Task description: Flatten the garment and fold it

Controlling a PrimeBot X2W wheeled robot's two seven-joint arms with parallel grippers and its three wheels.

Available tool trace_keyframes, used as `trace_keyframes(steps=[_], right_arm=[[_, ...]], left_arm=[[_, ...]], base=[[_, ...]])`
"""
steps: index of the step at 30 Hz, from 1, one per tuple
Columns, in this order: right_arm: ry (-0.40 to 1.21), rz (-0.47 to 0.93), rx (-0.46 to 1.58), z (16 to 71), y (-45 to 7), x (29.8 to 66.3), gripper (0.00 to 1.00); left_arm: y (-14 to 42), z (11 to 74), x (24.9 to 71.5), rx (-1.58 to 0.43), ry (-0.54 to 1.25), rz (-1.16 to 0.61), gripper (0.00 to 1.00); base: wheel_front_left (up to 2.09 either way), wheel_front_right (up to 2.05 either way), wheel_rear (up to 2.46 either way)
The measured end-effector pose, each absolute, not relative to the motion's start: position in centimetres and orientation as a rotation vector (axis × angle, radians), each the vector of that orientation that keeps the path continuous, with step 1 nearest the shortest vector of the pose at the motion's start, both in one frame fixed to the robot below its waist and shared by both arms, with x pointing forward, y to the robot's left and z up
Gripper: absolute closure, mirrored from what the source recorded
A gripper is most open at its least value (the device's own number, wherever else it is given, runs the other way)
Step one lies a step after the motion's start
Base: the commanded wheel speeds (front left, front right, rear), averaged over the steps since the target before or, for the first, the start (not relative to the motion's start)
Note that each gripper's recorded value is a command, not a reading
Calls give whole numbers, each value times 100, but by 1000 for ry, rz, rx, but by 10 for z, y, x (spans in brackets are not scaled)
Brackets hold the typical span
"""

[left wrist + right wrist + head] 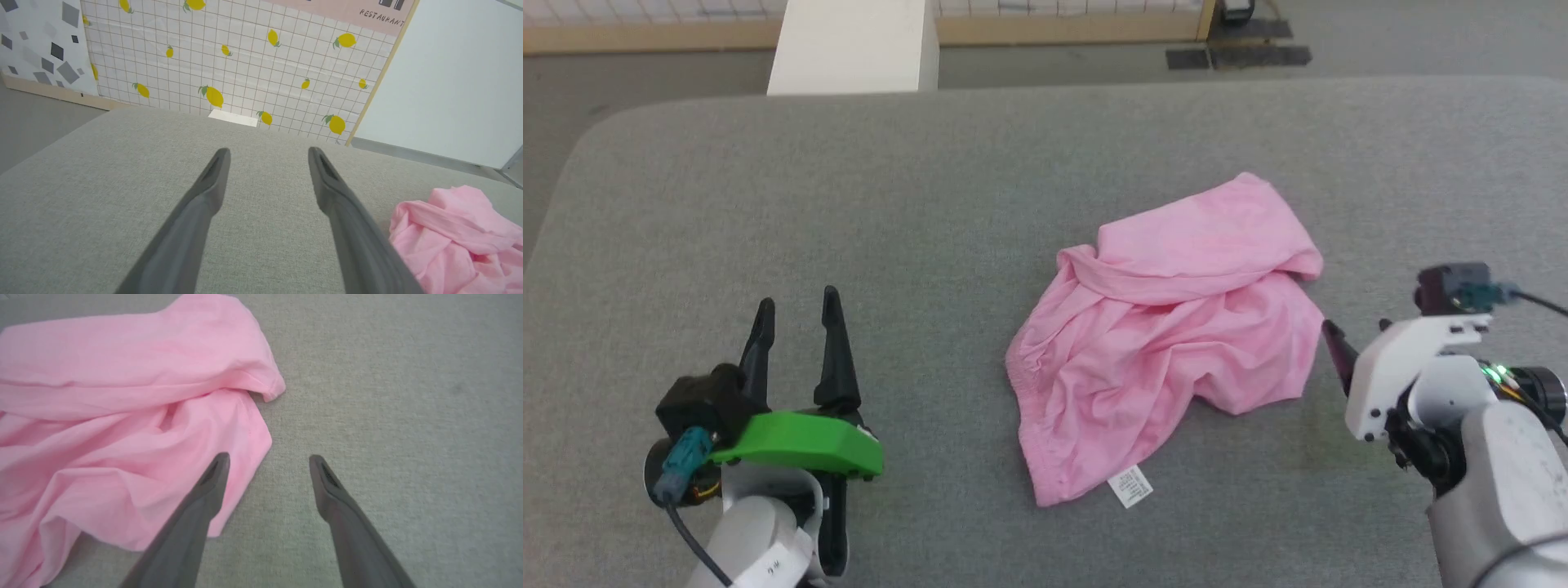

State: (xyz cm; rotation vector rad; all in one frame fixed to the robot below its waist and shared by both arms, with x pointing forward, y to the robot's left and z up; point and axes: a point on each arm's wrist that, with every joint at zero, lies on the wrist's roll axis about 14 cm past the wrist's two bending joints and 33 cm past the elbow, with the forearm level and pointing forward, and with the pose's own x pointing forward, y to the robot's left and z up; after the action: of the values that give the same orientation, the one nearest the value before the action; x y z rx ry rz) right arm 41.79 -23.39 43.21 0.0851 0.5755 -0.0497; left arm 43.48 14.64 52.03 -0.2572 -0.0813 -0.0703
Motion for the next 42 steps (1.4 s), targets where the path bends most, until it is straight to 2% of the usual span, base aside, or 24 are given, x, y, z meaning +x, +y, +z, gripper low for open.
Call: trace_keyframes(steps=[7, 12, 13, 14, 15, 19, 25, 29, 35, 38, 39, 40, 41, 42], right_arm=[[870, 27, -8, 384, -216, 425, 0], [939, 72, -41, 371, -204, 431, 0], [940, 78, -41, 370, -202, 433, 54], [939, 84, -42, 371, -201, 435, 82], [932, 89, -41, 372, -199, 436, 100], [870, 107, 4, 384, -194, 441, 100], [649, 38, 81, 434, -222, 440, 100], [599, -53, 128, 445, -251, 403, 100], [763, -171, 261, 403, -262, 316, 100], [815, -192, 298, 391, -260, 293, 100], [808, -195, 310, 391, -260, 292, 84], [781, -198, 316, 395, -261, 295, 5], [746, -204, 315, 400, -264, 299, 0], [719, -207, 314, 404, -265, 302, 0]], left_arm=[[154, 499, 429, -262, -47, -9, 0], [156, 489, 428, -249, -26, -4, 0], [156, 487, 428, -247, -24, -4, 0], [157, 485, 428, -247, -16, -1, 0], [156, 483, 427, -247, -13, -2, 0], [154, 484, 426, -256, -11, -8, 0], [147, 493, 420, -253, -31, -38, 0], [144, 498, 412, -254, -39, -49, 0], [130, 502, 409, -268, -43, -83, 0], [124, 500, 409, -276, -34, -97, 0], [122, 499, 409, -281, -27, -100, 0], [121, 496, 409, -286, -11, -103, 0], [119, 492, 409, -291, 6, -105, 0], [118, 489, 409, -297, 20, -106, 0]], base=[[0, 0, 0], [0, 0, 0], [0, 0, 0], [0, 0, 0], [0, 0, 0], [0, 0, 0], [0, 0, 0], [0, 0, 0], [0, 0, 0], [0, 0, 0], [0, 0, 0], [0, 0, 0], [0, 0, 0], [0, 0, 0]])
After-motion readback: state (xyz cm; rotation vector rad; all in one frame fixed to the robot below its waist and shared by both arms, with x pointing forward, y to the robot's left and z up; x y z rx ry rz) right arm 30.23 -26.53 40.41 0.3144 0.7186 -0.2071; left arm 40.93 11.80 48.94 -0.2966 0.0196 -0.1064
